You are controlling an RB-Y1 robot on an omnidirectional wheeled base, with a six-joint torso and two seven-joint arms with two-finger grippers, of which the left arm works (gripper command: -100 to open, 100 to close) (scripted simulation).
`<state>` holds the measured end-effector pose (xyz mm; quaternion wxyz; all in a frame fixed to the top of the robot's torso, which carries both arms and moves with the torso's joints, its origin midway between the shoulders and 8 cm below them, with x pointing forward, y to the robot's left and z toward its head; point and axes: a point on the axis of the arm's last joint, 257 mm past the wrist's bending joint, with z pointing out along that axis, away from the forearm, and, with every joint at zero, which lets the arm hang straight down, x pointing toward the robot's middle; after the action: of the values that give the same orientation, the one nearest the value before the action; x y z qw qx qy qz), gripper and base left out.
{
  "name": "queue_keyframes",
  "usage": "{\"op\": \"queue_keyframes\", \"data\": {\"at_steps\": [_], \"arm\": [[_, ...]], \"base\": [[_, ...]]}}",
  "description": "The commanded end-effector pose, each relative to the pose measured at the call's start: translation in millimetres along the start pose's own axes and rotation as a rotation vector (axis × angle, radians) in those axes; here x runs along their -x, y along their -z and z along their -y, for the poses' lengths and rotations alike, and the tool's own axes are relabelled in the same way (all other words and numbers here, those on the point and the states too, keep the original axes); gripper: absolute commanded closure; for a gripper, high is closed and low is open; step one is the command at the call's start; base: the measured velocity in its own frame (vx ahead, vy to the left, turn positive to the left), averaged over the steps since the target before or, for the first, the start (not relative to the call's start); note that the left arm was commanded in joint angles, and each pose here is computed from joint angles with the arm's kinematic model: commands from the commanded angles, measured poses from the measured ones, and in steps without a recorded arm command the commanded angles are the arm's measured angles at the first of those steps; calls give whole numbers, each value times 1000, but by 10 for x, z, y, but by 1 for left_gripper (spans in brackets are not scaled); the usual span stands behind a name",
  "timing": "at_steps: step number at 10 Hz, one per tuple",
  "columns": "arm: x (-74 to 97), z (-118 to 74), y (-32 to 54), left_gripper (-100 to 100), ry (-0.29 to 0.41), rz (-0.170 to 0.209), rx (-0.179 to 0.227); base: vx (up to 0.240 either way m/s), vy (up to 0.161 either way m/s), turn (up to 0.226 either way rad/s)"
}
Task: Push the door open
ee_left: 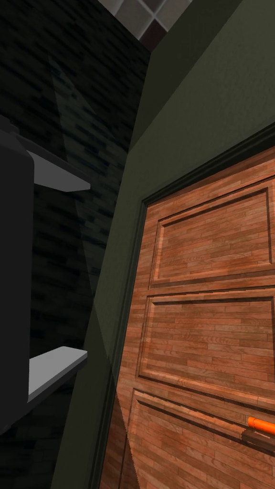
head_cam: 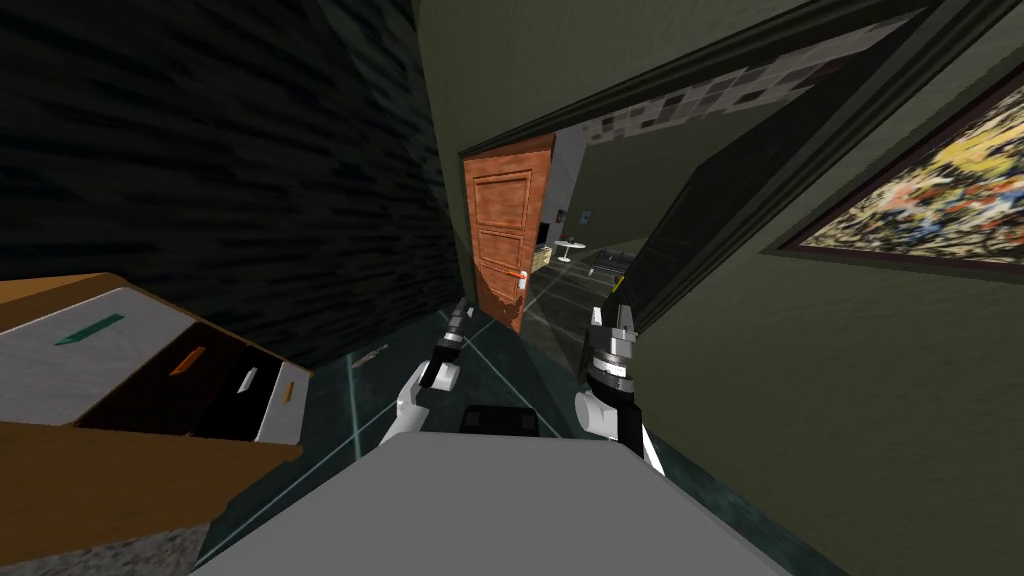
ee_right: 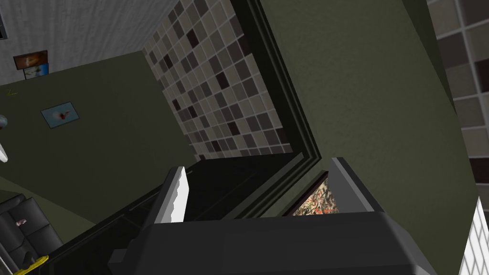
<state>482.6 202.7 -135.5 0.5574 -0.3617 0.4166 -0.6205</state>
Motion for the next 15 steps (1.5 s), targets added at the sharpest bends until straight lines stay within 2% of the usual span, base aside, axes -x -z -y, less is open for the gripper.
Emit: {"op": "queue_keyframes", "data": {"at_steps": [1,15], "arm": [[-30,-118,-40,-100,3,-8,15],[-319,-894,-336,-100,20,-74,142]], "base": [[94,36,-56],[94,43,-63]]}}
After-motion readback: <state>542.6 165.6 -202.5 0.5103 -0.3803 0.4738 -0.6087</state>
